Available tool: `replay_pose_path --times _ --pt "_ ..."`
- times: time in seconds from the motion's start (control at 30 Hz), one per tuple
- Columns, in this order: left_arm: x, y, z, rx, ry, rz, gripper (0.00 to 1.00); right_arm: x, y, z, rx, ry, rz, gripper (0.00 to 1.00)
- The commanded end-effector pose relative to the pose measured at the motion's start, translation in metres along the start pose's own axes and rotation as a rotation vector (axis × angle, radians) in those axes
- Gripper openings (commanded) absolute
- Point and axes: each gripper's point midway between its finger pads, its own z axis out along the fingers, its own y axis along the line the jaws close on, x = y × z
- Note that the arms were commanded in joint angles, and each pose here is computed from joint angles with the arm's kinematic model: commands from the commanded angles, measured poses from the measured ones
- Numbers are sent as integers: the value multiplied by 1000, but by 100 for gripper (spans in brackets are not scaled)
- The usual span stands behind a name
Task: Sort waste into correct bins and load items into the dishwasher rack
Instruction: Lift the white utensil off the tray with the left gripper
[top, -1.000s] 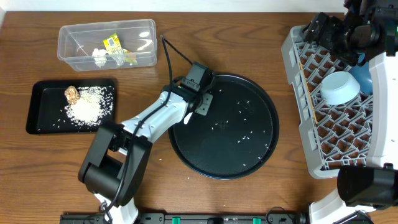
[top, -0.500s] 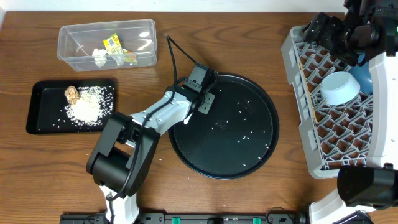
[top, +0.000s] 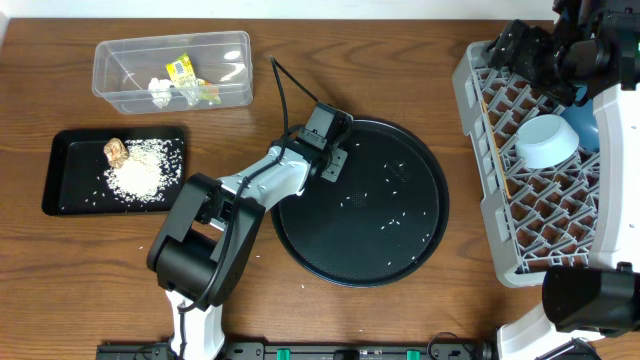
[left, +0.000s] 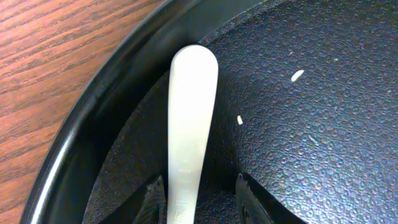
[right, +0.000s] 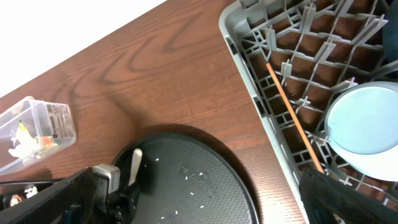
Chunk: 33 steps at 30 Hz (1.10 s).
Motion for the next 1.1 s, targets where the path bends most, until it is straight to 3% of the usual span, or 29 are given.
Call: replay_pose_path --times 0.0,0.23,0.4,1.07 --pt "27 1 20 -11 82 16 37 2 2 -1 -1 2 -21 99" --pt "31 1 19 -12 101 17 15 2 2 -1 -1 2 -21 99" --pt "32 1 19 -12 103 16 6 2 2 -1 -1 2 -21 99" --pt "6 1 -19 -8 33 1 6 2 2 -1 -1 2 -21 99"
